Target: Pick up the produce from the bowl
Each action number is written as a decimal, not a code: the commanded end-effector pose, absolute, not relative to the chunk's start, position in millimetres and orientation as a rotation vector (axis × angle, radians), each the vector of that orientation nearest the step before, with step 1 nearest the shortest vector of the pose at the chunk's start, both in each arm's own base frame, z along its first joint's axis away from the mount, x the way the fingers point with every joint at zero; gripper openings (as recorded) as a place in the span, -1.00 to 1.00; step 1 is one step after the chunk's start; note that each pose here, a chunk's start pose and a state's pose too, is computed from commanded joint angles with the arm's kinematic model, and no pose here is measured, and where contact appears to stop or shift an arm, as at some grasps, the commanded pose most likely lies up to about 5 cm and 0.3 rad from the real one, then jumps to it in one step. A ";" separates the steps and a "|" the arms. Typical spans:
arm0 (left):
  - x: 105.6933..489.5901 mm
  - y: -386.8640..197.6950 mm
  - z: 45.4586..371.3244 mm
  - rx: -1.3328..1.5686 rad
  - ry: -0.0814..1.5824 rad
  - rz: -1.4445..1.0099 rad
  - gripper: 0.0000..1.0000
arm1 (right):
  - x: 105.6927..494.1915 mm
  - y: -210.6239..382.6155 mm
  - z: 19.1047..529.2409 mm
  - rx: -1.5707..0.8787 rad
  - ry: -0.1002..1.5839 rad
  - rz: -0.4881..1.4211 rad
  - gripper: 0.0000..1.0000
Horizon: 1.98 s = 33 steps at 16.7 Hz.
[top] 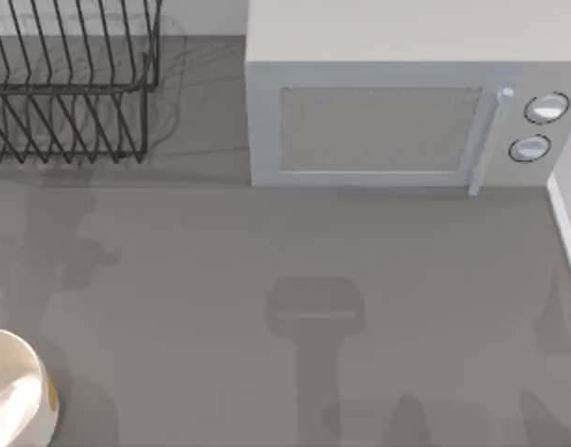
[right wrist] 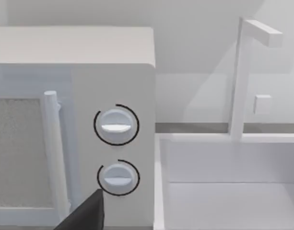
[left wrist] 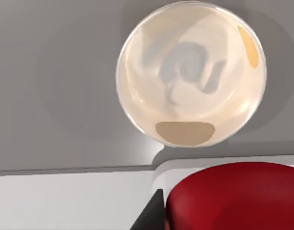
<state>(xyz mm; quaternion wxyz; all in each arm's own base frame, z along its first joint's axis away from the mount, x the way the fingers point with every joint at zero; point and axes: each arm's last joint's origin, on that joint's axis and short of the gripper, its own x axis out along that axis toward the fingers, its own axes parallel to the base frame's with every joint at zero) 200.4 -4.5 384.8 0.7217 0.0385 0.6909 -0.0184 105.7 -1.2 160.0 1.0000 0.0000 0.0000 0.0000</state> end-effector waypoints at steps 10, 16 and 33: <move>273.7 -100.9 329.2 0.041 1.563 -0.024 -1.00 | 105.7 -1.2 160.0 0.000 0.000 0.000 1.00; 285.9 -198.1 271.6 0.016 1.570 -0.015 -1.00 | 105.7 -1.2 160.0 0.000 0.000 0.000 1.00; 286.3 -202.1 162.0 0.015 1.569 -0.016 -1.00 | 105.7 -1.2 160.0 0.000 0.000 0.000 1.00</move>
